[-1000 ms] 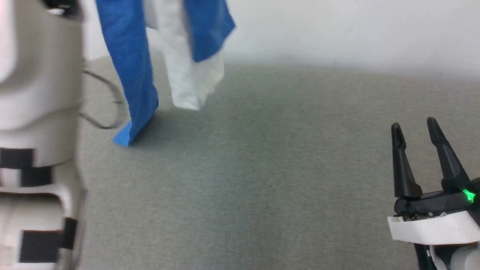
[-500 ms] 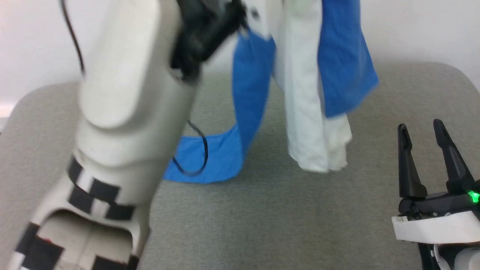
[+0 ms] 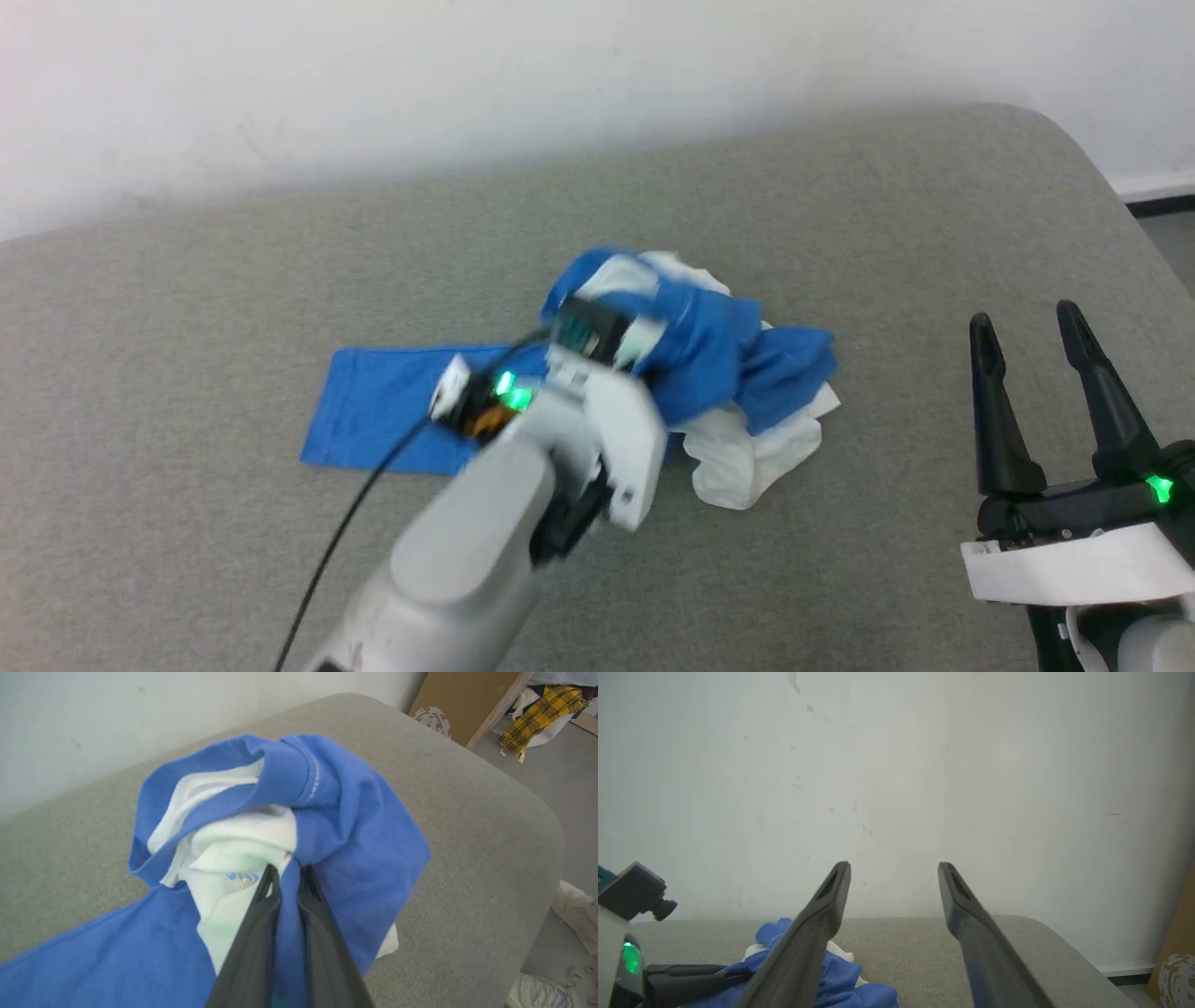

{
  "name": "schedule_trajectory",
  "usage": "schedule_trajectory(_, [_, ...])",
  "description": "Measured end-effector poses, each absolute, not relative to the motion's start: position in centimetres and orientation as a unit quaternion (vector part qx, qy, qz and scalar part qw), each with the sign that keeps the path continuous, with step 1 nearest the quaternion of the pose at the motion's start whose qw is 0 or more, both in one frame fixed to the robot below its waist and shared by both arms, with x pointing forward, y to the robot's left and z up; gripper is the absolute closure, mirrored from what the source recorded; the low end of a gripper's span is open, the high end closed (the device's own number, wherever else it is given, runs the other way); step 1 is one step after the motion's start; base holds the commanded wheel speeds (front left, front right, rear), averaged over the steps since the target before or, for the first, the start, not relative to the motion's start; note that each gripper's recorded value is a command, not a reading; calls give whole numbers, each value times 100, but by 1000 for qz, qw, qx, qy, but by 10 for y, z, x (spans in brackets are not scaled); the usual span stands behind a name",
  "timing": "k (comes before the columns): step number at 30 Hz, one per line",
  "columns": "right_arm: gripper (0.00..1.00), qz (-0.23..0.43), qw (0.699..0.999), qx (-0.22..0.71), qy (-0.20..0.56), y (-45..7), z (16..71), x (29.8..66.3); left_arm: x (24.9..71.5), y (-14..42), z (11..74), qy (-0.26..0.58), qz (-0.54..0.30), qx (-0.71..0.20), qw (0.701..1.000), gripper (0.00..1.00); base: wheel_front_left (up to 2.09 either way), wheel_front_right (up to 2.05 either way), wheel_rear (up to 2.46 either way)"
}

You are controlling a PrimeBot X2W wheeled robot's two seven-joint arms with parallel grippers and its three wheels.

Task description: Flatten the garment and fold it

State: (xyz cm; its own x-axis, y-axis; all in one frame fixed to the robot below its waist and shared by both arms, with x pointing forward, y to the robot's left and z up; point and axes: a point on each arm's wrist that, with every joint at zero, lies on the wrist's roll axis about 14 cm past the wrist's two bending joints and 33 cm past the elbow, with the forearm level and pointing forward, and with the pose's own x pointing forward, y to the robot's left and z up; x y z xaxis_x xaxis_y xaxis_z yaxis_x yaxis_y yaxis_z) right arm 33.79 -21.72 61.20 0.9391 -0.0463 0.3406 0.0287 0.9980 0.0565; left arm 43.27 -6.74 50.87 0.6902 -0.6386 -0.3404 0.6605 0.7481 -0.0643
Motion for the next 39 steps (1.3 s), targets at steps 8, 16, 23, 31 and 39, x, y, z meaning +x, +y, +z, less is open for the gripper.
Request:
schedule_trajectory(8, [0,-29,987,23,-154,-225,601,340,430,-42,447,217,-284,-24,934,0,0,0,0])
schedule_trajectory(16, [0,-16,987,26,-157,-217,603,342,450,-47,563,-5,-277,-122,953,0,0,0,0])
schedule_trajectory(23, [0,-7,989,33,-145,-210,596,337,425,27,617,-155,-206,-79,963,0,0,0,0])
schedule_trajectory(31, [0,-7,992,44,-118,-208,578,331,373,91,604,-194,-82,24,977,0,0,0,0])
schedule_trajectory(39, [0,-7,995,50,-90,-207,558,338,357,94,590,-170,-57,-2,984,0,0,0,0])
